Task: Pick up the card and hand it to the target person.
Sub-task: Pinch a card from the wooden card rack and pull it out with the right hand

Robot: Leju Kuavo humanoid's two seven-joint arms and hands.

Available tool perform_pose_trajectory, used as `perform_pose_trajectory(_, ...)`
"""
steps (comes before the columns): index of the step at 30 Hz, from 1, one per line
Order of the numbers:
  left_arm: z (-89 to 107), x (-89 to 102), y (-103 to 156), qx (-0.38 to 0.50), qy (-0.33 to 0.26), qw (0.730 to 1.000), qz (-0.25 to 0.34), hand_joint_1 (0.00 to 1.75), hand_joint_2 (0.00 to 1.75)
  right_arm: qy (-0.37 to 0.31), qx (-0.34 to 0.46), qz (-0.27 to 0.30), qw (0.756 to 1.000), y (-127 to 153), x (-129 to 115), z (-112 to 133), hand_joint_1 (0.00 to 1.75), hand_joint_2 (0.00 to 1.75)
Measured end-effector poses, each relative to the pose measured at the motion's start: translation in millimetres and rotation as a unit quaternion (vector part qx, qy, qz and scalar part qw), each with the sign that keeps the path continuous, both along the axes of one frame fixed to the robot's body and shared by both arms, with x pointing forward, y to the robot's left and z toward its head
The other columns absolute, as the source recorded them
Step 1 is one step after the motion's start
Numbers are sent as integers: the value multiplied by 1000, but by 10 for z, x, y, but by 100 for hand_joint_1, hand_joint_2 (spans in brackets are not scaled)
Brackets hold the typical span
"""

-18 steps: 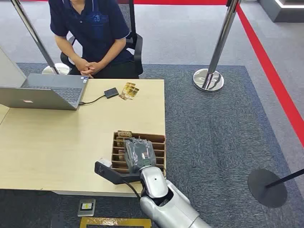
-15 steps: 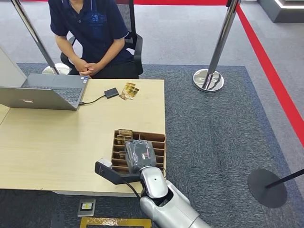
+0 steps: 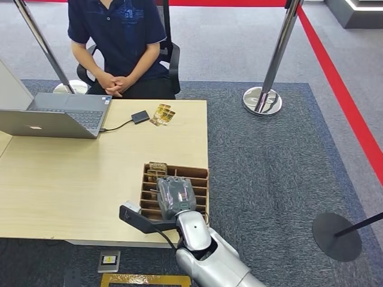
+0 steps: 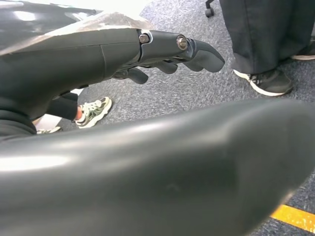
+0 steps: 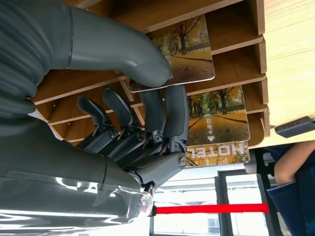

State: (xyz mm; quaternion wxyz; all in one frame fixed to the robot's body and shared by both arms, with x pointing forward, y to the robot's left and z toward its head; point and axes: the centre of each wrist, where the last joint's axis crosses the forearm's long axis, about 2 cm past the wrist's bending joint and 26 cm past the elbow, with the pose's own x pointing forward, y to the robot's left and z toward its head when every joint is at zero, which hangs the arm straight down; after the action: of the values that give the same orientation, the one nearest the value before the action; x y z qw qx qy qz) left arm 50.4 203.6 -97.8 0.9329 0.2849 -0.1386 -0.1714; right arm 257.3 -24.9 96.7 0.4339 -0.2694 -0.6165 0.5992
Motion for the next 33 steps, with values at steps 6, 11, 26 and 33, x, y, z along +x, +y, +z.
perform_pose_trajectory(6, 0, -1, 0, 0, 1, 1000, 3, 0, 0, 1, 3, 1, 1000, 2, 7, 2, 155, 175)
perform_pose_trajectory(11, 0, -2, 0, 0, 1, 1000, 4, 0, 0, 1, 10, 2, 1000, 8, 15, 26, 156, 175)
perform_pose_trajectory(26, -1, -18, 0, 5, -1, 1000, 1, 0, 0, -8, 155, 26, 988, -140, 200, 664, 151, 175)
perform_pose_trajectory(33, 0, -18, 0, 7, 0, 1000, -1, 0, 0, -39, 183, 32, 982, -261, 269, 896, 152, 175)
